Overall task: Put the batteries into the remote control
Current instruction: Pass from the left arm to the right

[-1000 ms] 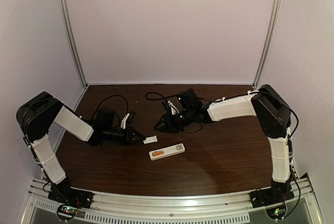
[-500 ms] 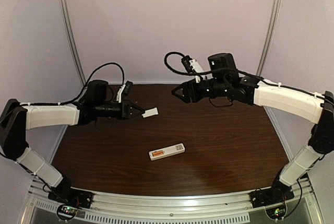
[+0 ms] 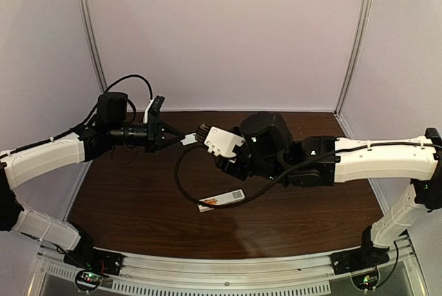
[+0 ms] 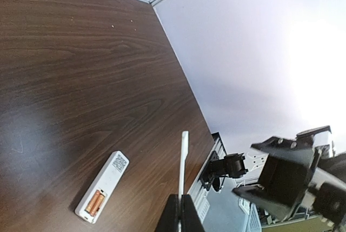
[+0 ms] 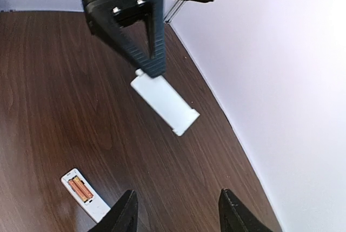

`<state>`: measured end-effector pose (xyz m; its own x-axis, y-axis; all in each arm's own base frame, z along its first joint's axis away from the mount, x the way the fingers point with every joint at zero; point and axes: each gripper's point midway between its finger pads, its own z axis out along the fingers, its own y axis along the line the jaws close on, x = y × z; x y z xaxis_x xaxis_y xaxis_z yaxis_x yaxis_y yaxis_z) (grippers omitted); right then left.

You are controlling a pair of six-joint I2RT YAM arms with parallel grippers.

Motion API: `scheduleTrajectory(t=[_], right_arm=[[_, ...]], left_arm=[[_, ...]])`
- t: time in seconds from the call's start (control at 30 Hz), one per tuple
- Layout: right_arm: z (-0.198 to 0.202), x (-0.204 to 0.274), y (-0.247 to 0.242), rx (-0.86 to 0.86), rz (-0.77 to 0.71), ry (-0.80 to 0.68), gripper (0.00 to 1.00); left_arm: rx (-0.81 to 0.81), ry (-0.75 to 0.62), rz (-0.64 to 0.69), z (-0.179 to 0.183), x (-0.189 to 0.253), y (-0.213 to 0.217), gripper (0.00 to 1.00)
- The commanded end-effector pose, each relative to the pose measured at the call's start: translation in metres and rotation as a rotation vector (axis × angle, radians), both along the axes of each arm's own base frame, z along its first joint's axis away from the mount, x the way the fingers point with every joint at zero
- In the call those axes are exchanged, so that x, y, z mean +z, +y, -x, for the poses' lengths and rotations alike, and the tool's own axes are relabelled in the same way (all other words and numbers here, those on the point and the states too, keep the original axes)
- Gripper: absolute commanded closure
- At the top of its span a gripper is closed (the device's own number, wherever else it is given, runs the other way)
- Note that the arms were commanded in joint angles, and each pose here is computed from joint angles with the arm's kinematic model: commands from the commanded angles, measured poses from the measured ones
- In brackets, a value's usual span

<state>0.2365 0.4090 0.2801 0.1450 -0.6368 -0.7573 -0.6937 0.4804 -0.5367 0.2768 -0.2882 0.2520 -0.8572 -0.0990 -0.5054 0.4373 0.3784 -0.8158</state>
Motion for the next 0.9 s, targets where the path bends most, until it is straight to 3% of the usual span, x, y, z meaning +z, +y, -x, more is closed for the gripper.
scheduleTrajectory(t=[0.0,0.33,0.87], right_arm=[[0.0,0.002,0.01,-0.056,0.143,-0.207,0.49],[0.008,0.019,0.036,-0.1,0.179,-0.42,0.52],[0.013,-0.004,0.056,-0.054,0.271,-0.432,0.53]], left_arm=[[0.063,0.095,0.021,0.006,0.02,0.004,1.0],[0.066,0.177,0.022,0.02,0.02,-0.001,1.0],[0.062,0.226,0.061,0.028,0.026,-0.007,1.0]])
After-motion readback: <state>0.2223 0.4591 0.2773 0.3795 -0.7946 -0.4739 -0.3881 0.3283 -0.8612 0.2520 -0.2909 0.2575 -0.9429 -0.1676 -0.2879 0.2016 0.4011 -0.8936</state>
